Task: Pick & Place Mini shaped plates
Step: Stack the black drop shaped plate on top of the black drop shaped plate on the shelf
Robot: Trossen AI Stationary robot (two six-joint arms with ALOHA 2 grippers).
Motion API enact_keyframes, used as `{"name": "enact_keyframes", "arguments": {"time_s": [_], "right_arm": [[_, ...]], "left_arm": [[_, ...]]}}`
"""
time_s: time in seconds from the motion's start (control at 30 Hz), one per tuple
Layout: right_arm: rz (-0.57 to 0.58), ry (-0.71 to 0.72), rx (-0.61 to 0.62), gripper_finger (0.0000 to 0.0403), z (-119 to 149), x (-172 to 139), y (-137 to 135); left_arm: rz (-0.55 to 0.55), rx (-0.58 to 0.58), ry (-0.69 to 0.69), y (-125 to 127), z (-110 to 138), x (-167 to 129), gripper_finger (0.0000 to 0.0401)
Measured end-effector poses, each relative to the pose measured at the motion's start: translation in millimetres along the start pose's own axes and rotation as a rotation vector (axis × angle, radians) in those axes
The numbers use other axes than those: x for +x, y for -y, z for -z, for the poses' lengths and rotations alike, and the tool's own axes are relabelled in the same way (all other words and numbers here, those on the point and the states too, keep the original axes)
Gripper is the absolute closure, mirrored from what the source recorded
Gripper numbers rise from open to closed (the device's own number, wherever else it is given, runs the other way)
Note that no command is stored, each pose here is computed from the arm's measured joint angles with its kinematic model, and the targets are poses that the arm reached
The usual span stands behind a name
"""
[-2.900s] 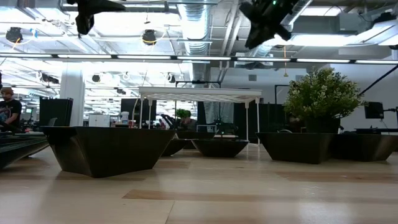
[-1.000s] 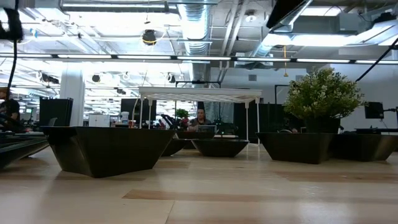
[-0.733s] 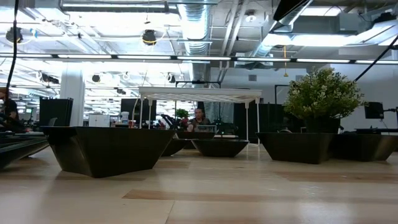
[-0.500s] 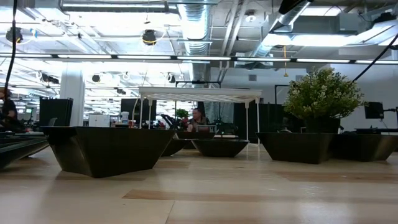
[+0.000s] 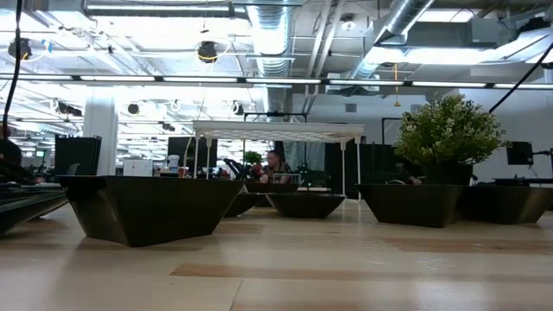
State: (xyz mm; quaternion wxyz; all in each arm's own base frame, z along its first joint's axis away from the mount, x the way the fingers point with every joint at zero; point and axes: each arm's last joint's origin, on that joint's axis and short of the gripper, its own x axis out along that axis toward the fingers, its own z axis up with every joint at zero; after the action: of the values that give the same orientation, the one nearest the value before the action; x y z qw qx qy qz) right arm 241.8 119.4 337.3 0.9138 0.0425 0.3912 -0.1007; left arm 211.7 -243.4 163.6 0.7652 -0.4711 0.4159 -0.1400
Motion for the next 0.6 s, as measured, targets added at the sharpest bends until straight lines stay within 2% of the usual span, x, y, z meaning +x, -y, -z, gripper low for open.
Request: {"name": "enact_keyframes", "arguments": {"time_s": [0.1,0.27,0.33,0.47,0.6], "right_arm": [[-0.008,0.000,0.027,0.0336,2,-2,-3],[-0.022,0.003,0.052,0.0336,4,-4,-7],[-0.030,0.006,0.057,0.0336,5,-5,-9],[-0.037,0.027,0.050,0.0336,6,-8,-14],[-0.041,0.025,0.045,0.0336,7,-8,-15]], "left_arm": [[-0.007,0.046,0.036,1,7,-1,0.0339],[-0.043,0.095,0.295,5,17,-4,0.0328],[-0.056,0.126,0.352,5,18,-5,0.0324],[-0.068,0.209,0.327,5,18,-5,0.0323],[-0.041,0.198,0.254,5,17,-4,0.0323]]}}
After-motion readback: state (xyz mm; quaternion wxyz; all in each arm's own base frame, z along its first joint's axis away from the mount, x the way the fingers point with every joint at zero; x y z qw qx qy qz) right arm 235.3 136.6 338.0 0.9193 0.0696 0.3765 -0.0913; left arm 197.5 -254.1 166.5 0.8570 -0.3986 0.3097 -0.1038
